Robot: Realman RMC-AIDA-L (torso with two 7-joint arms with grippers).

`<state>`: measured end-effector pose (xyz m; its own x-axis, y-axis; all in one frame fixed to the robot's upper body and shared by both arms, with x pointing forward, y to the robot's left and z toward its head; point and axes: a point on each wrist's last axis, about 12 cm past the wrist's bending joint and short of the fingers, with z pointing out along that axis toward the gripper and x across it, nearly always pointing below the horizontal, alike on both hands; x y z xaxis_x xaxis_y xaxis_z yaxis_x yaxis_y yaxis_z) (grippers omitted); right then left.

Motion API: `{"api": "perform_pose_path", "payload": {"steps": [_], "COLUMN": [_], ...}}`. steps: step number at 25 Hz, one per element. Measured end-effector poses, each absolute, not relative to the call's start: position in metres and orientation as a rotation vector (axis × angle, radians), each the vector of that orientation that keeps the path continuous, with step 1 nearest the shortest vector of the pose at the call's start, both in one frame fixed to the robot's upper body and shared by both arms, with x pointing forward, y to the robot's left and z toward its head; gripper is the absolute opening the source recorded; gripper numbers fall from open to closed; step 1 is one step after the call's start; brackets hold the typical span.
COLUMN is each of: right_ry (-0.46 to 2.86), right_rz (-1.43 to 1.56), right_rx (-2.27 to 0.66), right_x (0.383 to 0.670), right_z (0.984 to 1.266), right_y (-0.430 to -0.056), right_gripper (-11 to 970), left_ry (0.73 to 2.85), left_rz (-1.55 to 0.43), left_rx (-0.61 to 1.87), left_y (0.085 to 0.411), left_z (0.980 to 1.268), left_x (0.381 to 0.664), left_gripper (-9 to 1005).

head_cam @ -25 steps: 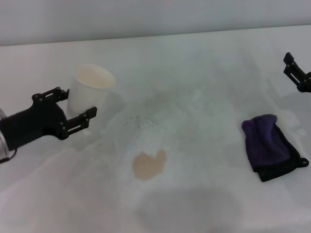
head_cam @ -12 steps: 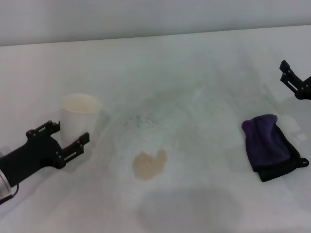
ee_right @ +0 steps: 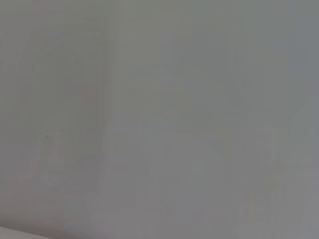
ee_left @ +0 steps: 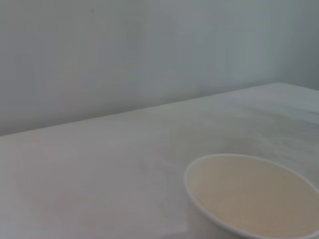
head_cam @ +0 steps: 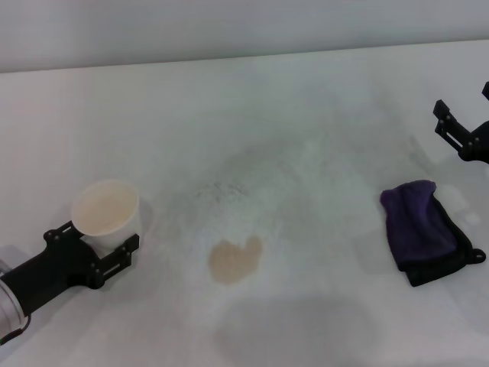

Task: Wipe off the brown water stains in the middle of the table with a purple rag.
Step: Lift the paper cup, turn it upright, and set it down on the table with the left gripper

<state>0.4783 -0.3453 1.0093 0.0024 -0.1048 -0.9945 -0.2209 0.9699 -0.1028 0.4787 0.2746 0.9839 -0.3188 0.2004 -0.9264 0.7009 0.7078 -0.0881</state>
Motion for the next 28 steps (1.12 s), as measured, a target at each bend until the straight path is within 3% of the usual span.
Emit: {"api": "perform_pose_path", "payload": {"steps": [18,20,28], "right_ry": [1.567,1.567,1.562], "right_rz": [0.104,0.104,0.106], "right_rx": [-0.27,-0.27,-0.273], "right_x": [0.478,0.478,0.479], "right_z": [1.01,1.01,1.01], "right_y": [-0.344,-0.344,-0.343], "right_gripper": [873,870,869], "left_ry": [1.78,1.779,1.785], "left_rz": [-0.573,-0.573,-0.571], "left_rx": [0.767,0.765,0.753], "left_y": [0.274,0.274,0.278], "left_z": [0.985,0.985,0.982], "left_x": [0.467,0.467,0.457], "left_gripper": [701,873,886]}}
